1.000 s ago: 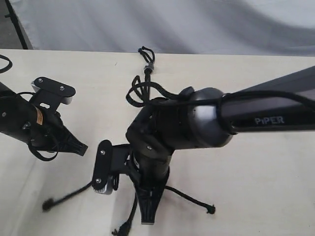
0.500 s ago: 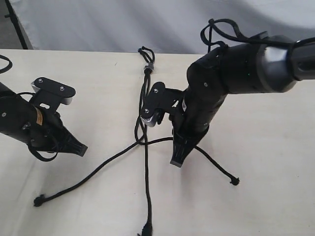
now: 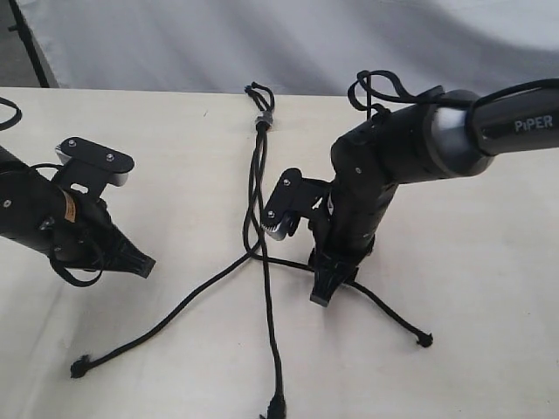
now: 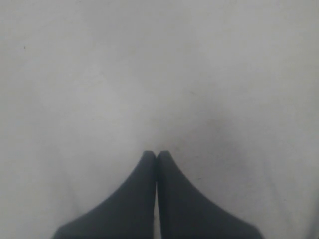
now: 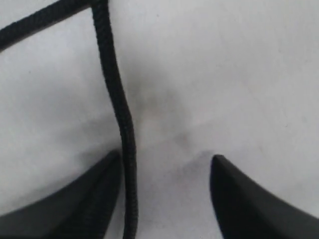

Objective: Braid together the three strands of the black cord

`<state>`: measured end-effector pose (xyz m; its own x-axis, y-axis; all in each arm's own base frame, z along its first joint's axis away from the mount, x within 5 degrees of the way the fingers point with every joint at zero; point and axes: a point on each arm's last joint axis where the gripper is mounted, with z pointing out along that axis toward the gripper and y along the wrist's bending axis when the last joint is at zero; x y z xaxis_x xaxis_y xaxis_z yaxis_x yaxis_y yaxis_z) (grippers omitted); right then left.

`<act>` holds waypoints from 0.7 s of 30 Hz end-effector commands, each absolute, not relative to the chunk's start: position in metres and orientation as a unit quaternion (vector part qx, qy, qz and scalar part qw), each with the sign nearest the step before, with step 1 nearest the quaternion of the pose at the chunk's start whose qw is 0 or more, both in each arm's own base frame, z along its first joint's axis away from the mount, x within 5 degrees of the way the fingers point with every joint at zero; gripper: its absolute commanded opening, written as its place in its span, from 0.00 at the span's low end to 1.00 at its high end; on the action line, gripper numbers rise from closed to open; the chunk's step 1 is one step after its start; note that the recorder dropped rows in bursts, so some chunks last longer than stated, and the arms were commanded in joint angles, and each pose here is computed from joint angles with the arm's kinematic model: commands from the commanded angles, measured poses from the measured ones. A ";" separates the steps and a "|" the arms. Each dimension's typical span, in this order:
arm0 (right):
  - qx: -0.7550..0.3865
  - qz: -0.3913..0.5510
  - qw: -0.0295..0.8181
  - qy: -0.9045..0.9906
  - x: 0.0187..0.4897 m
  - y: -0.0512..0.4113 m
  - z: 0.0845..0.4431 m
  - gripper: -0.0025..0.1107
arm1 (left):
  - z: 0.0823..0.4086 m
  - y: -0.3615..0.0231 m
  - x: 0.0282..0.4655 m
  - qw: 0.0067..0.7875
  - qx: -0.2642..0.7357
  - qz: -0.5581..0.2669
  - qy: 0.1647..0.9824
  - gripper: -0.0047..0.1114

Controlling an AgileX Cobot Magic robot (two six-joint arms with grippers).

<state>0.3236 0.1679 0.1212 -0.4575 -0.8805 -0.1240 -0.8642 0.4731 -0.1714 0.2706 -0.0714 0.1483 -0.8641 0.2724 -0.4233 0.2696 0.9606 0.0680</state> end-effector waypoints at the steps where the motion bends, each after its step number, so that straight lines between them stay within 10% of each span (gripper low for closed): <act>1: -0.510 -0.050 0.119 0.850 0.325 0.162 0.140 0.68 | 0.149 -0.072 0.269 0.222 0.116 -0.011 0.968 0.04; 14: -0.302 -0.057 0.295 0.905 0.329 0.063 0.257 0.72 | 0.173 -0.185 0.243 0.224 0.226 -0.116 0.941 0.05; 21: -0.292 -0.070 0.321 0.898 0.330 0.047 0.248 0.72 | 0.165 -0.238 0.249 0.154 0.250 -0.118 0.949 0.45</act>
<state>0.3286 0.0486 0.2466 -0.6512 -0.5730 -0.4976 -0.4924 0.8179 -0.2975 0.2466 -0.2243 0.1748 -0.8056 0.4231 -0.4147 0.5162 0.8448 -0.1407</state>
